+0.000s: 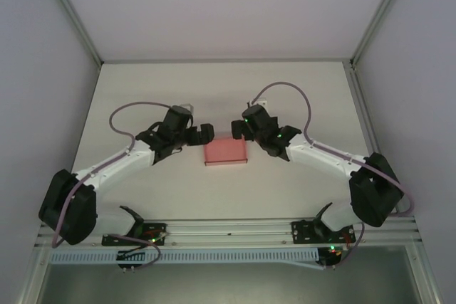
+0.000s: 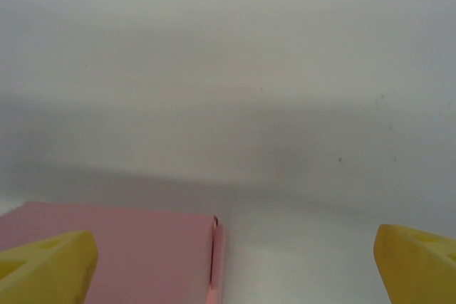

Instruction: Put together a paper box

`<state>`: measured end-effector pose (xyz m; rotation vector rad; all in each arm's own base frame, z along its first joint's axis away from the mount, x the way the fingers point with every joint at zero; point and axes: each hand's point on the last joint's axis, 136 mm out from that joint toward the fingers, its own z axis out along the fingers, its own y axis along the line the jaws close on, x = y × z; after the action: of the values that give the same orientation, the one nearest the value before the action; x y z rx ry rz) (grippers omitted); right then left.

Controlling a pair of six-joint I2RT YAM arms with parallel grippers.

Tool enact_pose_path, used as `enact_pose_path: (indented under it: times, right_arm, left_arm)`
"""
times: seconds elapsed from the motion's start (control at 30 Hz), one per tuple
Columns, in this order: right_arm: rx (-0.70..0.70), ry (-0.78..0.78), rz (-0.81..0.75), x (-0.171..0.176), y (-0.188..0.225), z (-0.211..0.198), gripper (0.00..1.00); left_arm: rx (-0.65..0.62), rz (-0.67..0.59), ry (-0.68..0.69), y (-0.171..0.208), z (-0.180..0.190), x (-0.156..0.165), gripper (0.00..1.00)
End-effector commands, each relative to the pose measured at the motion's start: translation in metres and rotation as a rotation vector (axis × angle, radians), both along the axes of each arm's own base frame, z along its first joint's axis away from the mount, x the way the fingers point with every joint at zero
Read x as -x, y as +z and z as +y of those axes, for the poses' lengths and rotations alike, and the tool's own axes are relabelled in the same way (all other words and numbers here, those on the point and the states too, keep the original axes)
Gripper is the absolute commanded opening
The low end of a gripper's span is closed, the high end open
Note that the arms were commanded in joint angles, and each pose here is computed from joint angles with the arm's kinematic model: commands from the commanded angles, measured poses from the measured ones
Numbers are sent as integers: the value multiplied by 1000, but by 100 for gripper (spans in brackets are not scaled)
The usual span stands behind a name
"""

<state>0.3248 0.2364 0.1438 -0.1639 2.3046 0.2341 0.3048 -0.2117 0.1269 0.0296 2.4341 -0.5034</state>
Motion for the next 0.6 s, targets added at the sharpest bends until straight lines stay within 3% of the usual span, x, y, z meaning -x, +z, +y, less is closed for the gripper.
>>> enact_pose_path:
  times: [0.0, 0.23, 0.37, 0.57]
  right_arm:
    - [-41, -12, 95, 18, -35, -5, 100]
    - [-90, -25, 173, 39, -78, -12, 100]
    - [-68, -48, 195, 43, -95, -18, 100]
    - [-102, -46, 179, 45, -99, -17, 100]
  left_arm:
    - [26, 32, -55, -18, -6, 8, 100]
    - [82, 71, -85, -38, -13, 19, 98]
    - [118, 87, -104, -48, -21, 21, 90]
    - [135, 85, -106, -60, -25, 16, 71]
